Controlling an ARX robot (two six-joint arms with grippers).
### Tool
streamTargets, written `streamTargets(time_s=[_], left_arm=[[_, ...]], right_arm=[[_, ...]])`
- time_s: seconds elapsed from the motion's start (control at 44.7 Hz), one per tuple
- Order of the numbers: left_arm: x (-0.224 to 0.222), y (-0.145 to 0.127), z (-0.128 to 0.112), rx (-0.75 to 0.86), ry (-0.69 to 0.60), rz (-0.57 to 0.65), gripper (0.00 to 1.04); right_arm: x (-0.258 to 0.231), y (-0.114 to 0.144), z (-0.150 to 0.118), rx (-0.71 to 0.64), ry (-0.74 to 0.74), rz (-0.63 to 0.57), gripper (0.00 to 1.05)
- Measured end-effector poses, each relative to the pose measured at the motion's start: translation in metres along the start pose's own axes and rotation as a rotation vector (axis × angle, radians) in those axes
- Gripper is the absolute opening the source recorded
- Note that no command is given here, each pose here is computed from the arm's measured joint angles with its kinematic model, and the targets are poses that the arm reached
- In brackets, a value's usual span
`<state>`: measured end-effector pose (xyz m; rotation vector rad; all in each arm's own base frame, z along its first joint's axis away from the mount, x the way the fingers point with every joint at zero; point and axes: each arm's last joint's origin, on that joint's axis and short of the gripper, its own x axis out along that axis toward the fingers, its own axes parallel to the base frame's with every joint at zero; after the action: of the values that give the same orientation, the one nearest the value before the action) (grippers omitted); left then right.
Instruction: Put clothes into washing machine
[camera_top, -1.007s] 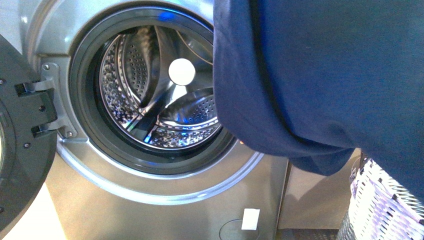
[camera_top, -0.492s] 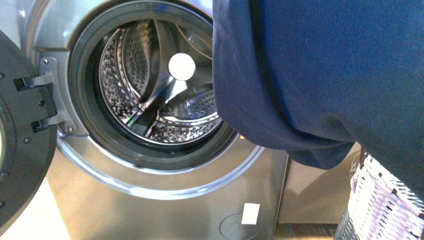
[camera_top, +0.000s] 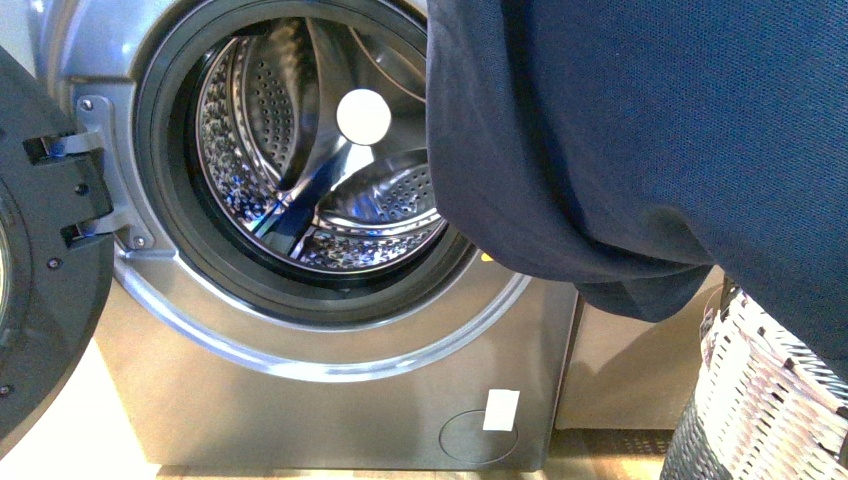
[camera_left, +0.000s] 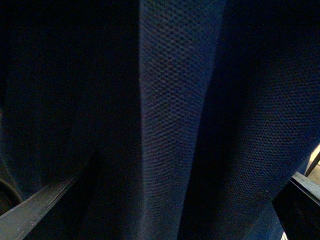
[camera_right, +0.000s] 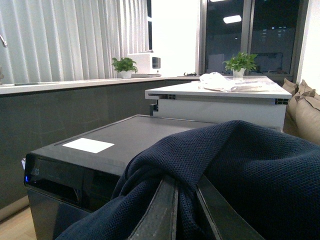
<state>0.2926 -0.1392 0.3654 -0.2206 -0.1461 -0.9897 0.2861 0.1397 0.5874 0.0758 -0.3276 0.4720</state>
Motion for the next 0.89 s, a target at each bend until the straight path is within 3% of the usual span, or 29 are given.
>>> streamTargets(time_s=[0.403, 0.895], left_arm=[[0.035, -0.015, 0.013, 0.009, -0.072, -0.035, 0.98], [0.079, -0.025, 0.001, -0.022, -0.14, 0.038, 0.98]], right_arm=[[0.0, 0.0, 0.0, 0.0, 0.0, 0.0, 0.05], [0.0, 0.0, 0.0, 0.0, 0.0, -0.003, 0.05]])
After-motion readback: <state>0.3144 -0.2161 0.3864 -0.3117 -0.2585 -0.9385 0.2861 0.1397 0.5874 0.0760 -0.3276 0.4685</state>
